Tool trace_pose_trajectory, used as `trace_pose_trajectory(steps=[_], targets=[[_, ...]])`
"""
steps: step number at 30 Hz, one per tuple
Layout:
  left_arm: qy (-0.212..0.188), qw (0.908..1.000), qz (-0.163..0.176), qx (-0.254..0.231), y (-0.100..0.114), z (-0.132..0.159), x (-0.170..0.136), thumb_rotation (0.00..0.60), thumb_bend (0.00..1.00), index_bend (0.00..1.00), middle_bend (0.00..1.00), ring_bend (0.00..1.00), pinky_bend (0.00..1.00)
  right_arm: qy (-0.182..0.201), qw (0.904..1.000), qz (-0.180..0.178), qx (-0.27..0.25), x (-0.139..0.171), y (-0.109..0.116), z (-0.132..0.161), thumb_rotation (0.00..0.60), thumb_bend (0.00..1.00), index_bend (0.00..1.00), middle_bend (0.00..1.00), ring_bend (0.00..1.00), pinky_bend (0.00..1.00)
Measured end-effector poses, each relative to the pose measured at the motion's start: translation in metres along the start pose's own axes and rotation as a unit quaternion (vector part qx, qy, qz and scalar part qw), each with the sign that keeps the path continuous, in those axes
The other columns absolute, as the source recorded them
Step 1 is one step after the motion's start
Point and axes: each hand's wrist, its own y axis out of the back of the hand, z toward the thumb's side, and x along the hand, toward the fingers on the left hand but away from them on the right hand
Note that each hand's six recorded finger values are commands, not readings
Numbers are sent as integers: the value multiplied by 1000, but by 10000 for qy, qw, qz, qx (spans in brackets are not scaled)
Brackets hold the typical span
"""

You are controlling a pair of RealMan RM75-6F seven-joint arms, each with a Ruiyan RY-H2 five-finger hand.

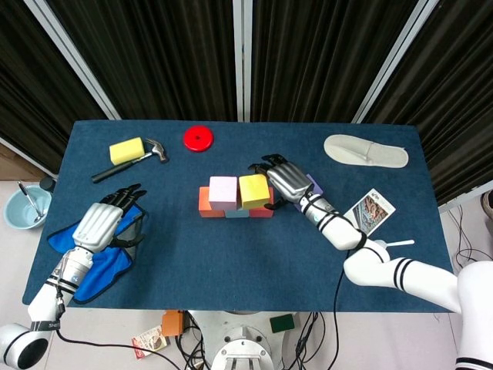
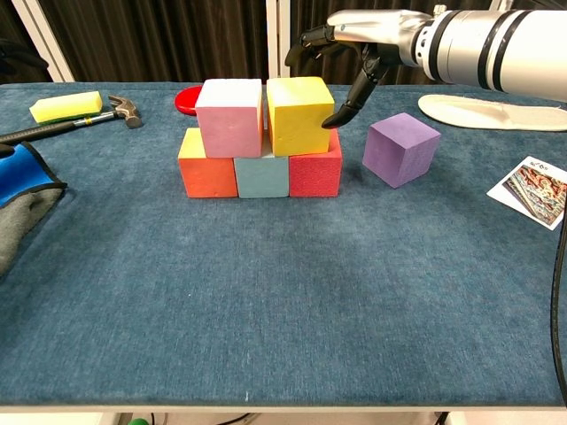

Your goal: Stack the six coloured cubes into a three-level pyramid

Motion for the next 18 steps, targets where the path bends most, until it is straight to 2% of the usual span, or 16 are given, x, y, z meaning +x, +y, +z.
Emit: trace_pose_trajectory(steps=[6, 18], targets=[[-12, 10000, -10, -11, -1, 1, 0, 463, 194, 101, 42, 99, 227, -63, 10000, -48, 22, -1, 0, -1, 600, 146, 232, 332, 71, 90], [1, 10000, -4, -30, -2, 0, -1, 473, 193, 101, 43, 99, 226, -44, 9997, -208, -88, -2, 2, 4, 600, 153, 249, 345, 71, 90]])
